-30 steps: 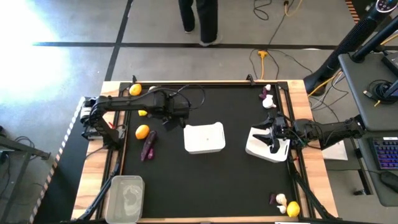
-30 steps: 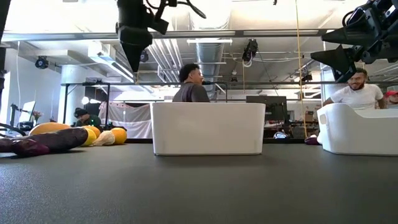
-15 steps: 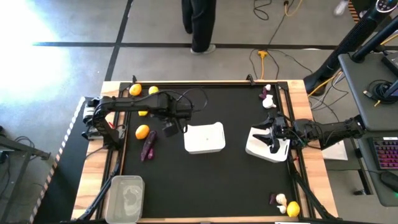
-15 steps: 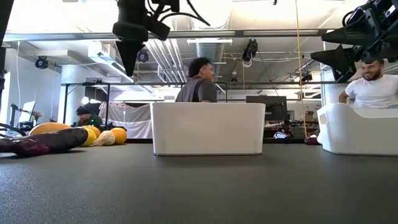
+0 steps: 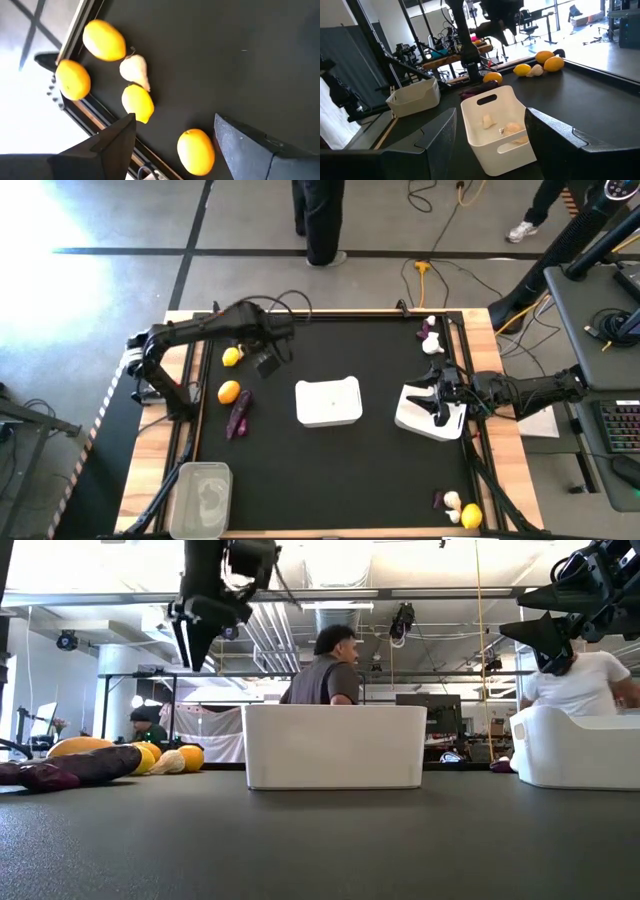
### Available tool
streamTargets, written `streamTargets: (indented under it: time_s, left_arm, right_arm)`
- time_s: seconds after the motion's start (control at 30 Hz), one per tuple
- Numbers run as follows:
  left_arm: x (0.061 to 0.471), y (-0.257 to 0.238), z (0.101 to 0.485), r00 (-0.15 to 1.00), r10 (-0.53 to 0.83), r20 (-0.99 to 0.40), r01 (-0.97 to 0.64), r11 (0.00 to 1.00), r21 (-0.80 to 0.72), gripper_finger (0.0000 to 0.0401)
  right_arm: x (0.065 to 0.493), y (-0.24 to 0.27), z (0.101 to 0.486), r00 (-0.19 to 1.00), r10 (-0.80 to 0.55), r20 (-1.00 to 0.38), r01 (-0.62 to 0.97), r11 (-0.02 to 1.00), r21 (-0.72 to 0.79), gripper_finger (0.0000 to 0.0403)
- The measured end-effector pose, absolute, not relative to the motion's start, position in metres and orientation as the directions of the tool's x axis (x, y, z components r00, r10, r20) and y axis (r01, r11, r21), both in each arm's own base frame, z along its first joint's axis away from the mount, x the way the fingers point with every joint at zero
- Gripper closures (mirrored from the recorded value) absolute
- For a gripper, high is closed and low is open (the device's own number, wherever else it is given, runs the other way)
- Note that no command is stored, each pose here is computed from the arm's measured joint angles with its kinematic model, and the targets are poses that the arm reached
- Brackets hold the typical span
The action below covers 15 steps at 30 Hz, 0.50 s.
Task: Sort produce into baskets
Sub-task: Put the garlic into the left white bin
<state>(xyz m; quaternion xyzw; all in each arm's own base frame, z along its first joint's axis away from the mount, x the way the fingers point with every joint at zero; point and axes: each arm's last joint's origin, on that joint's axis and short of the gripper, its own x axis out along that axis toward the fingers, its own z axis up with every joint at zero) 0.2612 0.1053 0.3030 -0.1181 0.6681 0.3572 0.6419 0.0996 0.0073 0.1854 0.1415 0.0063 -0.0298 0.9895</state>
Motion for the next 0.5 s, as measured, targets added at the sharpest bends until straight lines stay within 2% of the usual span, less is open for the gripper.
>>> streamTargets:
  time_s: [0.37, 0.5]
  left_arm:
    - [0.217, 0.154, 0.234, -0.211, 0.256, -0.943, -0.780, 0.538, 0.321, 0.0149]
    - [0.209, 0.169, 0.220, -0.197, 0.247, -0.949, -0.812, 0.501, 0.300, 0.0149]
  right_arm:
    - [0.100, 0.007, 0.185, 0.998, -0.057, -0.020, 0.061, 0.958, 0.280, 0.0174]
    - [0.100, 0.007, 0.185, 0.998, -0.057, -0.020, 0.061, 0.958, 0.280, 0.0174]
